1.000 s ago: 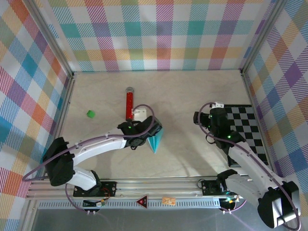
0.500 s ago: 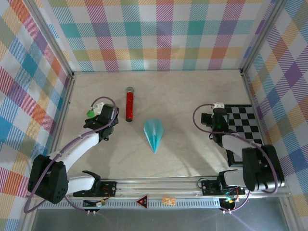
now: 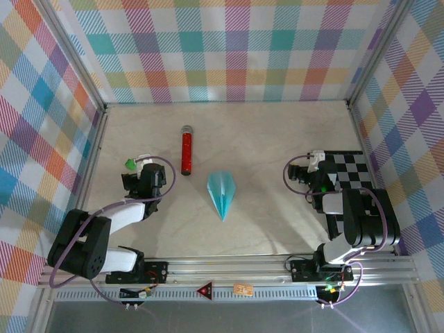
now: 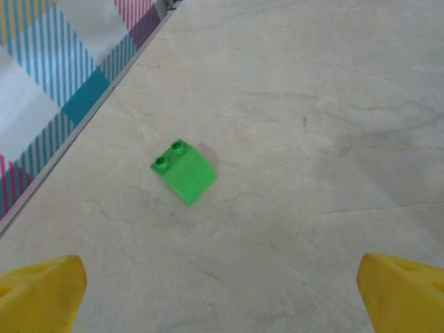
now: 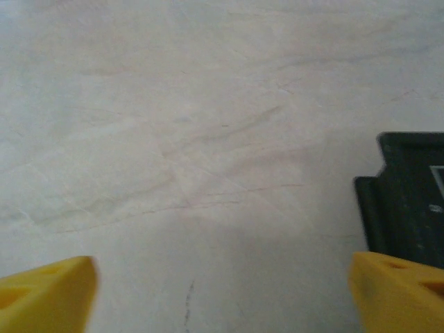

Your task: Fold a paper plane with a square sheet of paper (pick it up from the middle)

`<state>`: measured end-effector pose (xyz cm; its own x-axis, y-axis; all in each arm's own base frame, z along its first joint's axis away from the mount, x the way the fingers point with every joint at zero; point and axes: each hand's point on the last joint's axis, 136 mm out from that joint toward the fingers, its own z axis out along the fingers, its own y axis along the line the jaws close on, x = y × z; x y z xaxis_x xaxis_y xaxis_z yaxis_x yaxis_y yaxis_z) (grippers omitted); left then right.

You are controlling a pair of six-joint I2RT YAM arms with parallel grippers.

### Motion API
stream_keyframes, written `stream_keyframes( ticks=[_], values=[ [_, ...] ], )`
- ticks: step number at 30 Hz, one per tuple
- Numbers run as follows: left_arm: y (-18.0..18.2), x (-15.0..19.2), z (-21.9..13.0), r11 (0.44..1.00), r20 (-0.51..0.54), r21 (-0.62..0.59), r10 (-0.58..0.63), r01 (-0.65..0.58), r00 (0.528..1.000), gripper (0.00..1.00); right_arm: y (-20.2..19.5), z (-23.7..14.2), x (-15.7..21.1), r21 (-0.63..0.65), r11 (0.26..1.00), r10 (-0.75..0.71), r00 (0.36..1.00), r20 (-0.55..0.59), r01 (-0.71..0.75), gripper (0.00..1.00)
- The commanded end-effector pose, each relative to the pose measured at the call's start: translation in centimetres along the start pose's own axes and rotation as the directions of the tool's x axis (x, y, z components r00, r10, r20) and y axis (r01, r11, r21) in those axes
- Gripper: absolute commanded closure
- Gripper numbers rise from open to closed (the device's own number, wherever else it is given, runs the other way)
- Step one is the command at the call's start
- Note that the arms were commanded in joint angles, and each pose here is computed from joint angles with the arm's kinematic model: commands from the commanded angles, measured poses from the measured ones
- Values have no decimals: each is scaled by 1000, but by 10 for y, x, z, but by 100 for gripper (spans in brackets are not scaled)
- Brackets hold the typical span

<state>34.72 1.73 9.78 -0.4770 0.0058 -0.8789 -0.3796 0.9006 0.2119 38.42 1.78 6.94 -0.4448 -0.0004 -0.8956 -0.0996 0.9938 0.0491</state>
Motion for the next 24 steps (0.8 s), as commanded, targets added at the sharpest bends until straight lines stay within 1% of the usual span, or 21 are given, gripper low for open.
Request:
stream_keyframes(
  ticks=[1, 3, 5, 7, 8, 9, 10, 12, 14, 15, 16, 17, 19, 20, 21, 22, 24],
  values=[
    [-3, -29, 4, 998, 138, 31, -64, 60, 988, 0, 2, 3, -27, -5, 1000, 3, 996, 91, -3, 1],
    [-10, -34, 6, 995, 181, 71, -86, 74, 980, 0, 2, 3, -26, 3, 1000, 1, 996, 85, -2, 1],
    [-20, -35, 6, 991, 222, 123, -84, 58, 971, 0, 2, 3, -26, 6, 1000, 2, 996, 86, -2, 1],
    [-24, -28, 13, 990, 215, 129, -84, 57, 973, 0, 2, 3, -26, 7, 1000, 1, 996, 87, -1, 1],
    [-25, -29, 15, 990, 228, 129, -79, 50, 970, 0, 2, 3, -26, 7, 1000, 2, 996, 86, -2, 1],
    [-26, -26, 16, 989, 199, 141, -77, 49, 977, 0, 2, 3, -26, 6, 1000, 2, 996, 85, -3, 1],
    [-28, -25, 16, 982, 188, 181, -87, 53, 978, 0, 2, 3, -26, 6, 1000, 2, 996, 85, -3, 1],
    [-26, -24, 18, 974, 201, 213, -120, 77, 972, 0, 2, 3, -26, 6, 1000, 2, 996, 87, -3, 1],
    [-27, -15, 23, 963, 158, 252, -139, 96, 978, 0, 3, 3, -26, 4, 1000, 2, 996, 87, -2, 1],
    [-25, -15, 29, 962, 178, 249, -162, 114, 971, 0, 2, 3, -26, 5, 1000, 2, 996, 85, -3, 1],
    [-25, -12, 31, 960, 166, 255, -161, 115, 973, 0, 2, 3, -27, 5, 1000, 2, 996, 87, -2, 1],
    [-25, -9, 31, 958, 118, 261, -157, 122, 981, 0, 2, 3, -26, 5, 1000, 2, 996, 87, -3, 1],
    [-25, -13, 37, 958, 136, 257, -165, 126, 977, 0, 3, 3, -26, 4, 1000, 1, 996, 87, -2, 1],
    [-26, -10, 40, 960, 95, 251, -152, 124, 984, 0, 2, 3, -26, 5, 1000, 2, 996, 86, -3, 1],
    [-26, -11, 39, 960, 90, 249, -151, 124, 985, 0, 2, 3, -26, 6, 1000, 1, 996, 87, -1, 1],
    [-26, -12, 40, 961, 110, 250, -153, 122, 982, 0, 2, 3, -26, 5, 1000, 2, 996, 87, -2, 1],
    [-26, -11, 39, 961, 104, 250, -151, 121, 983, 0, 2, 3, -27, 6, 1000, 2, 996, 87, -3, 1]
  ],
)
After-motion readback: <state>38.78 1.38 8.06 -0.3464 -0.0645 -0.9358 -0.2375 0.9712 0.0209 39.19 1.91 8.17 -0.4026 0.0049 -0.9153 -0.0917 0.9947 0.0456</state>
